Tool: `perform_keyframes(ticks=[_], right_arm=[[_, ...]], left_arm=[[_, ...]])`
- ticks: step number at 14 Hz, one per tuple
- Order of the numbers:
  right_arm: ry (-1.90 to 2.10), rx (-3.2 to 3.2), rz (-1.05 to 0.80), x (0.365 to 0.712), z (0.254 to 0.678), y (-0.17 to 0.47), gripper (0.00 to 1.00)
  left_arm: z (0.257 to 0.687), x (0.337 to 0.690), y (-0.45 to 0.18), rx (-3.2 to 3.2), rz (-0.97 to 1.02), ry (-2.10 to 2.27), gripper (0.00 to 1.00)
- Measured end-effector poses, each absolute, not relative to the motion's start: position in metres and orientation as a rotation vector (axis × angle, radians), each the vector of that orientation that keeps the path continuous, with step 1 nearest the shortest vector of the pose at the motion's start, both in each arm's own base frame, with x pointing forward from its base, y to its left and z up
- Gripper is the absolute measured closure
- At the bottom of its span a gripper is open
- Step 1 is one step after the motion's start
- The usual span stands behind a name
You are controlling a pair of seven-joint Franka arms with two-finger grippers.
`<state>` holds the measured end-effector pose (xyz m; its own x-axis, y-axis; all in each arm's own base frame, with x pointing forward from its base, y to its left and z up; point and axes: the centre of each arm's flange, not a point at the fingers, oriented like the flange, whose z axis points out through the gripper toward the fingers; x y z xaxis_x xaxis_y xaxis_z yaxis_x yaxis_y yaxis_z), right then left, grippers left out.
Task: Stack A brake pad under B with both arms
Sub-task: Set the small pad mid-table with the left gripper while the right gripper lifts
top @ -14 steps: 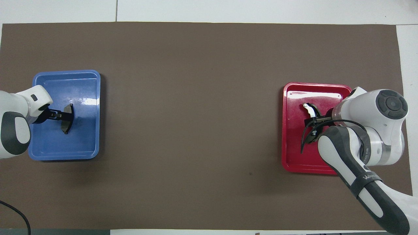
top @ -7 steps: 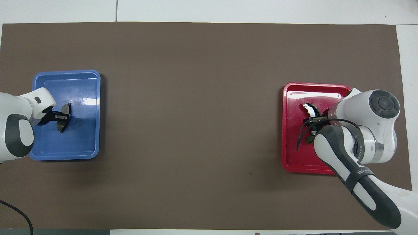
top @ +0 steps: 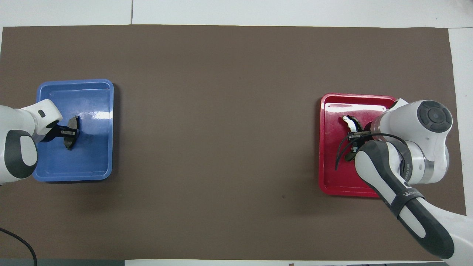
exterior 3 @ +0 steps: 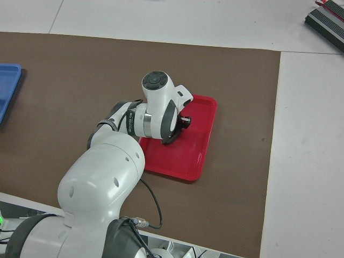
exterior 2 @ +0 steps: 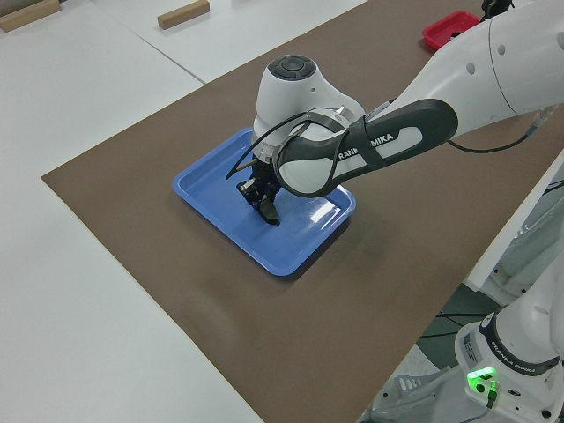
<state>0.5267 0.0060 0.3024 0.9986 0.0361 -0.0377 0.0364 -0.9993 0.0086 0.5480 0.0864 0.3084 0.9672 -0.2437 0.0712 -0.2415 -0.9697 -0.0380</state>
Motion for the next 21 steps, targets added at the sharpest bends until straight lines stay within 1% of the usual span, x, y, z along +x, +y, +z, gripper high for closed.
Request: perform_keyframes(ticks=[2,3,5,7,8,11,13,15,18,21], right_arm=[[0.064,3.131,-0.067,0.539,0.324,0.009,0.58],[0.068,3.132,-0.069,0.547,0.339,0.011,0.58],[0.071,3.133,-0.062,0.56,0.371,0.012,0.58],[0.073,3.134,-0.066,0.568,0.401,0.013,0.58],[0.076,3.135,-0.073,0.571,0.415,0.015,0.58],[0.081,3.136,-0.07,0.577,0.439,0.017,0.58],[0.081,3.136,-0.07,0.577,0.439,0.017,0.58],[0.081,3.136,-0.071,0.577,0.439,0.017,0.58],[0.081,3.136,-0.072,0.577,0.438,0.017,0.58],[0.081,3.136,-0.072,0.577,0.438,0.017,0.58]], left_arm=[[0.32,0.55,0.087,-3.087,-0.122,0.381,0.63],[0.334,0.552,0.086,-3.091,-0.109,0.382,0.63],[0.377,0.561,0.08,-3.106,-0.065,0.37,0.63],[0.413,0.571,0.044,-3.119,-0.072,0.302,0.63],[0.419,0.574,0.011,-3.125,-0.079,0.265,0.63],[0.414,0.565,-0.114,-3.146,-0.074,0.151,0.63],[0.407,0.546,-0.202,-3.162,-0.106,0.097,0.63],[0.392,0.523,-0.275,-3.183,-0.142,0.067,0.63],[0.371,0.506,-0.343,-3.194,-0.142,0.025,0.63],[0.339,0.506,-0.377,-3.188,-0.127,0.024,0.63]])
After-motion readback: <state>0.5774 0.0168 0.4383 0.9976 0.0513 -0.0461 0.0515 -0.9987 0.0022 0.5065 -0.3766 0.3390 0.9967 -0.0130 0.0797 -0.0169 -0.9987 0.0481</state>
